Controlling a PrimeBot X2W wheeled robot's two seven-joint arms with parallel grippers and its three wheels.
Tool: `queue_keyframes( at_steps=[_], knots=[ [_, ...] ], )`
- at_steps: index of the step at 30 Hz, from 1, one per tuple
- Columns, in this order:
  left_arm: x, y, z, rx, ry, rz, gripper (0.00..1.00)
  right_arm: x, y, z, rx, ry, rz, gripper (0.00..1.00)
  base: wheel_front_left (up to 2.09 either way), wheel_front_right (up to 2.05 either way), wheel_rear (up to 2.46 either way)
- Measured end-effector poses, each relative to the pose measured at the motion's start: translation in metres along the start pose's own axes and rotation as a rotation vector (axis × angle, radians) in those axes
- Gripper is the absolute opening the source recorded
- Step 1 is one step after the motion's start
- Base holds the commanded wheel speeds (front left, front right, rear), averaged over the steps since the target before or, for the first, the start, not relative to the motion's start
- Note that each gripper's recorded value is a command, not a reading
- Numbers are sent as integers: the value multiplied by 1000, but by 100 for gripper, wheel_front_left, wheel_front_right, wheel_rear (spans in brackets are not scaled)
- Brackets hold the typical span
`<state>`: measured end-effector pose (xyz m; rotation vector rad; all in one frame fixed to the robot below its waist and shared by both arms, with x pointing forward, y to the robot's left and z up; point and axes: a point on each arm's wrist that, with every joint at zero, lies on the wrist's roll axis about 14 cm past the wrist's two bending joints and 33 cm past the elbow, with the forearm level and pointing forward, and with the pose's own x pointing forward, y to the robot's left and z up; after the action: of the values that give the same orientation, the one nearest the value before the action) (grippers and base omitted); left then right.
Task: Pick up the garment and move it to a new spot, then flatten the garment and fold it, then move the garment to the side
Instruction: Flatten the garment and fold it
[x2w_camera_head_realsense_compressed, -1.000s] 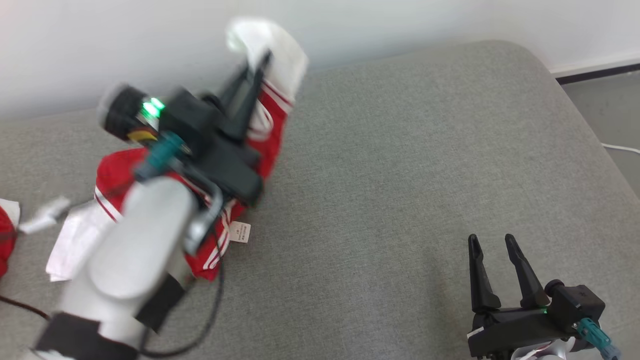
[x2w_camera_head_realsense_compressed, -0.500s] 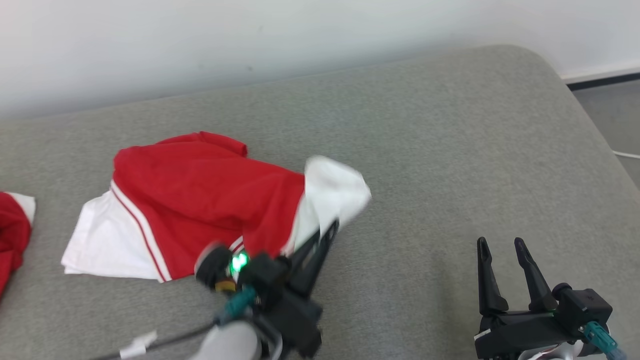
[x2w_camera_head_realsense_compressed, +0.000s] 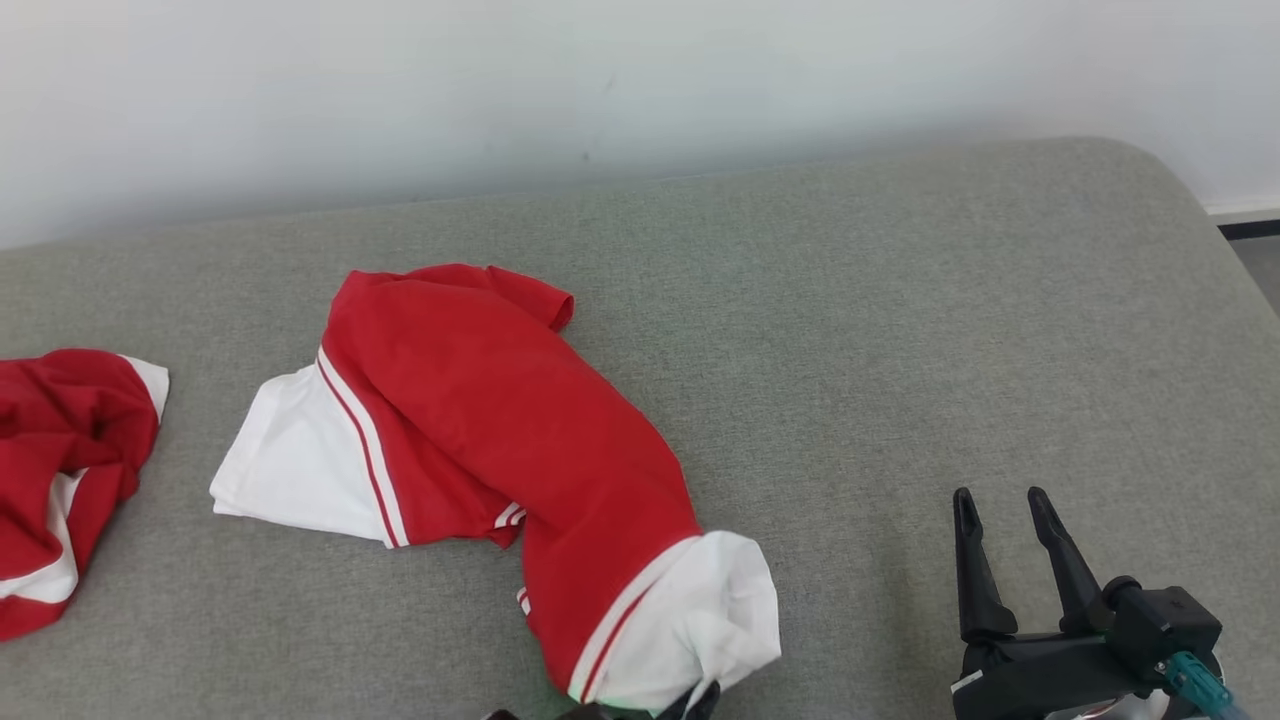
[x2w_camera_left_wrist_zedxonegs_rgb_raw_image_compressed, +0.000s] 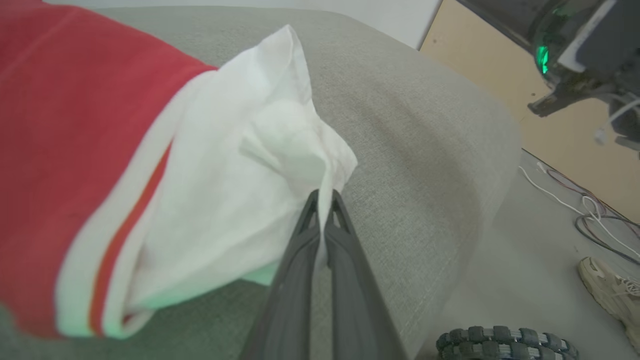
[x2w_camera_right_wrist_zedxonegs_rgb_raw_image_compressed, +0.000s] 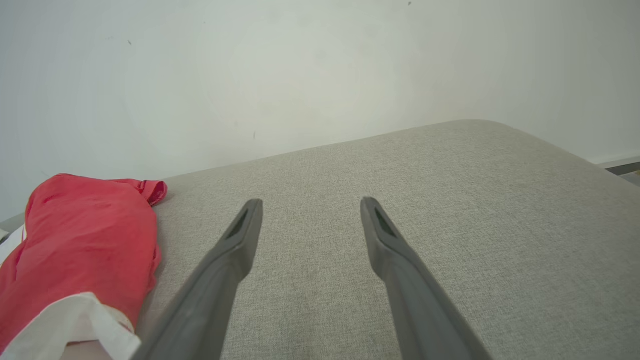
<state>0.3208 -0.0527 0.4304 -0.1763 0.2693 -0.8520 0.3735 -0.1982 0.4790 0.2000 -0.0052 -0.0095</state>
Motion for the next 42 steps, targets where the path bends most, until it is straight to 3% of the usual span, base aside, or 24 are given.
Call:
queue_keyframes(
  at_steps=[1, 2, 3, 4, 5, 13, 21, 25, 30, 42],
  knots=[
    [-2, 0, -4, -7, 10, 5, 0, 0, 0, 0, -3, 1, 3, 100, 0, 0, 0],
    [-3, -2, -7, -13, 19, 2, 41, 1, 0, 0, -5, 1, 6, 100, 0, 0, 0],
    [-3, -3, -8, -16, 19, 4, 41, 1, 1, 0, -6, 2, 9, 100, 0, 0, 0],
    [-2, -2, -5, -20, 11, 9, 93, 2, 2, 0, -6, 2, 12, 100, 0, 0, 0],
    [-1, -1, -1, -23, -4, 16, 100, 2, 3, 0, -6, 2, 15, 100, 0, 0, 0],
    [-8, 22, 93, 47, -297, 117, 100, 1, 9, 3, -9, -6, 35, 100, 0, 0, 0],
    [-64, 92, 133, 120, -432, 404, 100, -3, 14, 7, -12, -18, 53, 100, 0, 0, 0],
    [-106, 129, 134, 150, -449, 570, 100, -5, 16, 8, -14, -21, 63, 100, 0, 0, 0],
    [-141, 152, 123, 134, -440, 698, 100, -6, 21, 8, -15, -21, 79, 100, 0, 0, 0],
    [-165, 158, 94, 80, -399, 792, 100, -4, 26, 6, -24, -16, 99, 100, 0, 0, 0]
  ],
)
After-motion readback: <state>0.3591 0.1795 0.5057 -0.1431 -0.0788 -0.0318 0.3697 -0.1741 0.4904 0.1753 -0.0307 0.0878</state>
